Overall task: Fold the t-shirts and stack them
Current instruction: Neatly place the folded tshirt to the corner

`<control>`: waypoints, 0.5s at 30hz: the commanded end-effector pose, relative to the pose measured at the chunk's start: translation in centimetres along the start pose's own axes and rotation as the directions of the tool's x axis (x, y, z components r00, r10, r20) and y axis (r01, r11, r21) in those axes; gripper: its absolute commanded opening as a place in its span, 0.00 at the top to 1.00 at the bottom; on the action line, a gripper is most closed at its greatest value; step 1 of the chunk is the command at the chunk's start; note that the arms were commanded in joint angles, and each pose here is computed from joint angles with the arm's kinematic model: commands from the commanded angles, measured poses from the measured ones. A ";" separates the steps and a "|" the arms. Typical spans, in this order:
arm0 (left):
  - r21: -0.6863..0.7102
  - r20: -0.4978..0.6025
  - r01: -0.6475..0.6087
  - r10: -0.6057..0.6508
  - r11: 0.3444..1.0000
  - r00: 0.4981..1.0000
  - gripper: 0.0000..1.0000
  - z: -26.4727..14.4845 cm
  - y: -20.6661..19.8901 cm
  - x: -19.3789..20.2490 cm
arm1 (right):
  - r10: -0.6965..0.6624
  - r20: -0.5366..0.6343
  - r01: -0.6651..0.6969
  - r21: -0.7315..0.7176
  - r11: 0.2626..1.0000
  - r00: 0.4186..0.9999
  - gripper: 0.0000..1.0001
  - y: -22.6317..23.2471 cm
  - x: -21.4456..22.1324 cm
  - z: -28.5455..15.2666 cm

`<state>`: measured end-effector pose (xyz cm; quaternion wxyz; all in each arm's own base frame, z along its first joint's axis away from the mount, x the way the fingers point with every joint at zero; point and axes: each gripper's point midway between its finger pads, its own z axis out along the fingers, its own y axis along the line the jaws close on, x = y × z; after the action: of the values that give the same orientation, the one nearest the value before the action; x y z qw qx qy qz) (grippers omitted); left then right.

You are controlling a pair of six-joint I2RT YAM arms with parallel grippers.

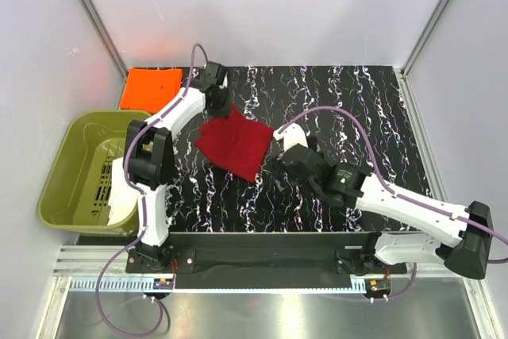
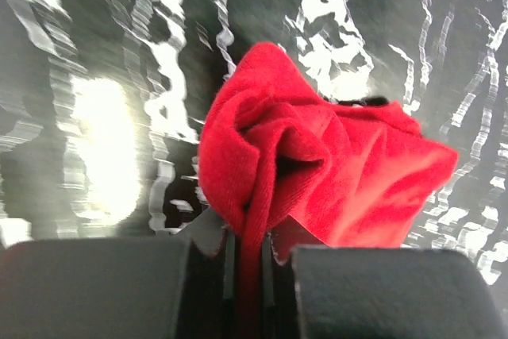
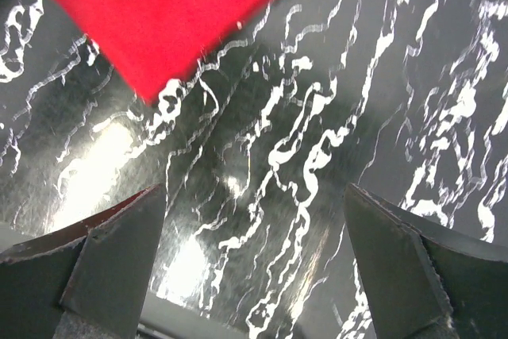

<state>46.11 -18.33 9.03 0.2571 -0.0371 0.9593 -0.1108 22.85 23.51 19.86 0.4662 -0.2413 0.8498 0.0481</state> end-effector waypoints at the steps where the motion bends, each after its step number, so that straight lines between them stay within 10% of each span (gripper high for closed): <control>1: -0.158 0.151 -0.172 0.196 0.972 0.969 1.00 -3.3 2.3 -6.1 | 0.095 -0.037 -0.094 0.039 0.995 0.995 0.00 -0.8 2.0 -0.5; 15: -0.411 0.270 -0.320 0.448 0.854 0.852 1.00 -6.2 8.5 -17.5 | 0.071 -0.058 -0.066 0.072 0.995 0.996 0.00 -1.5 2.7 -0.5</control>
<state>56.32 -9.15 17.68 0.3992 0.0657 0.9117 0.0719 21.00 20.95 16.96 0.4254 -0.2213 0.8770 0.0307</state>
